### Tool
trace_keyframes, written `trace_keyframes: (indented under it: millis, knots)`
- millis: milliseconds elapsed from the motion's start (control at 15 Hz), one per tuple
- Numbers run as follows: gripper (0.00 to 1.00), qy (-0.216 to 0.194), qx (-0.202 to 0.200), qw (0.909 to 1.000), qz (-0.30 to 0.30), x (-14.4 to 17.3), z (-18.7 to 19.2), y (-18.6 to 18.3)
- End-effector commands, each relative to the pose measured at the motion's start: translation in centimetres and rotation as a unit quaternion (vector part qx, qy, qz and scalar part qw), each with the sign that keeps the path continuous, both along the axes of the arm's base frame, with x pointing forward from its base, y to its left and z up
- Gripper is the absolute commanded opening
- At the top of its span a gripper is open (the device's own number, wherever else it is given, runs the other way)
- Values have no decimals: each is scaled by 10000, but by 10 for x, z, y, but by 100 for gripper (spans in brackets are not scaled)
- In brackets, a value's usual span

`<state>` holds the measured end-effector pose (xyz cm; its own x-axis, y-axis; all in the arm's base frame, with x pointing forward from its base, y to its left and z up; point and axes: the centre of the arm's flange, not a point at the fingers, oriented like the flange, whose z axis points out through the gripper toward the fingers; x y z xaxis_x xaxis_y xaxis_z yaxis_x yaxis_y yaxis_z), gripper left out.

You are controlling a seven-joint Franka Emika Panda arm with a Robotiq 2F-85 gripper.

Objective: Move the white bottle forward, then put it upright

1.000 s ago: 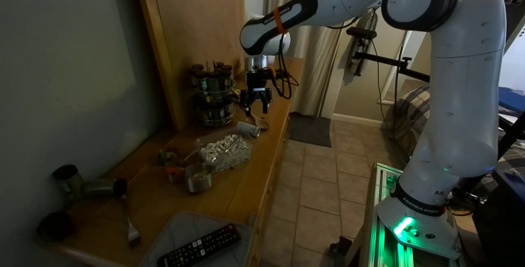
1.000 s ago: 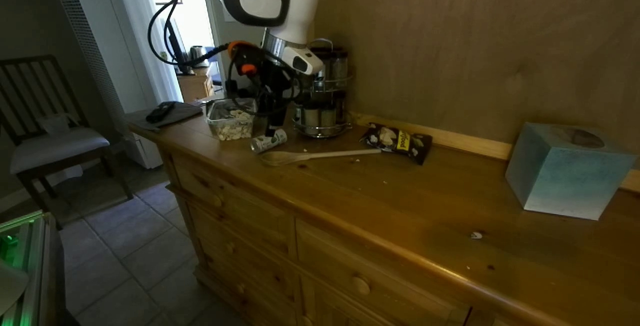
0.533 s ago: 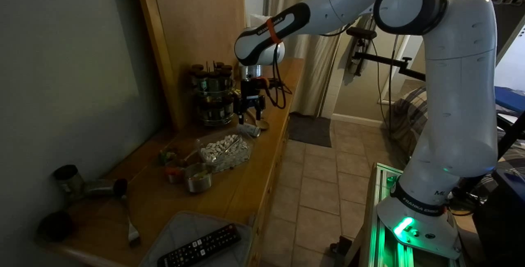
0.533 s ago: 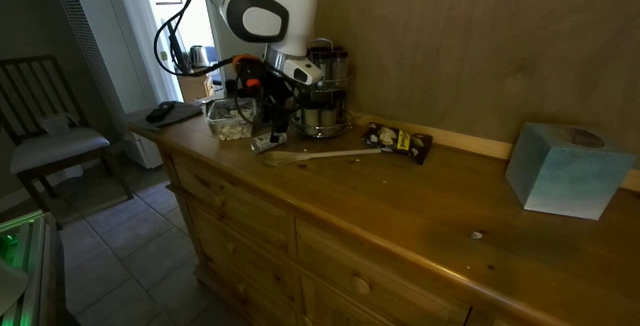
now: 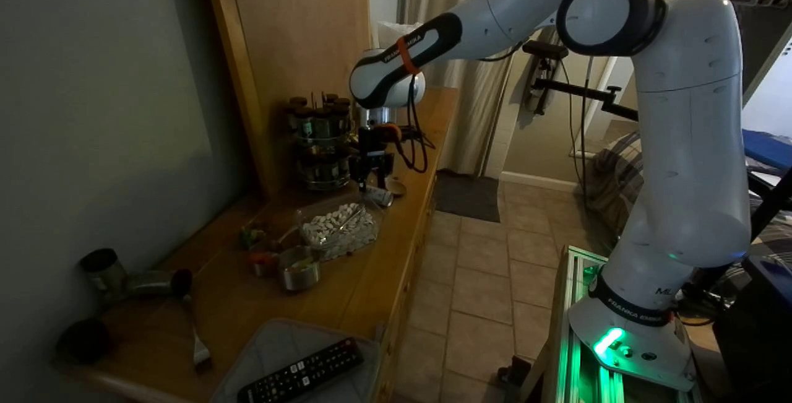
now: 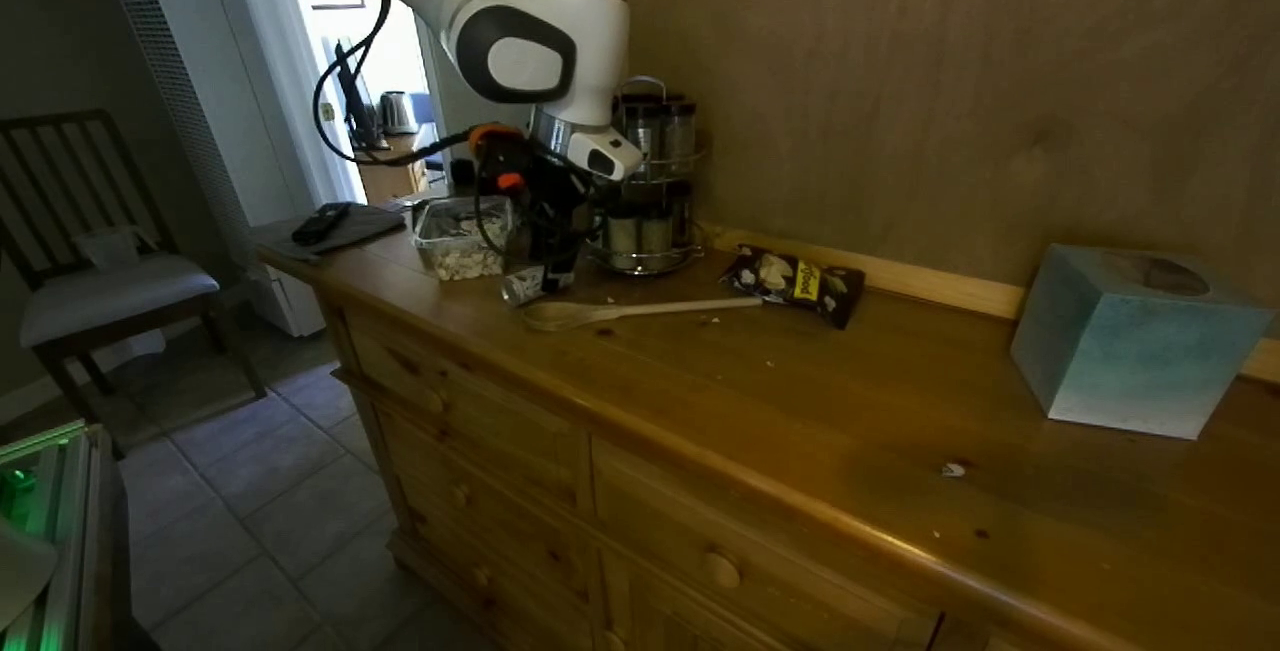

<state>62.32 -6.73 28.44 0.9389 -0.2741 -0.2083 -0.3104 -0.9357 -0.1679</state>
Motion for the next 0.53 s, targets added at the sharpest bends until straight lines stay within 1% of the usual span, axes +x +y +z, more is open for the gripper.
trace_keyframes:
  millis: [0, 200, 267, 467]
  knots:
    - [40, -97, -19, 9999, -31, -1, -4, 6]
    - [36, -103, -89, 9999, 44, -2, -5, 8]
    - [40, -98, -111, 9999, 60, -2, -6, 9]
    - [40, -73, -144, 9998, 94, -2, -8, 10]
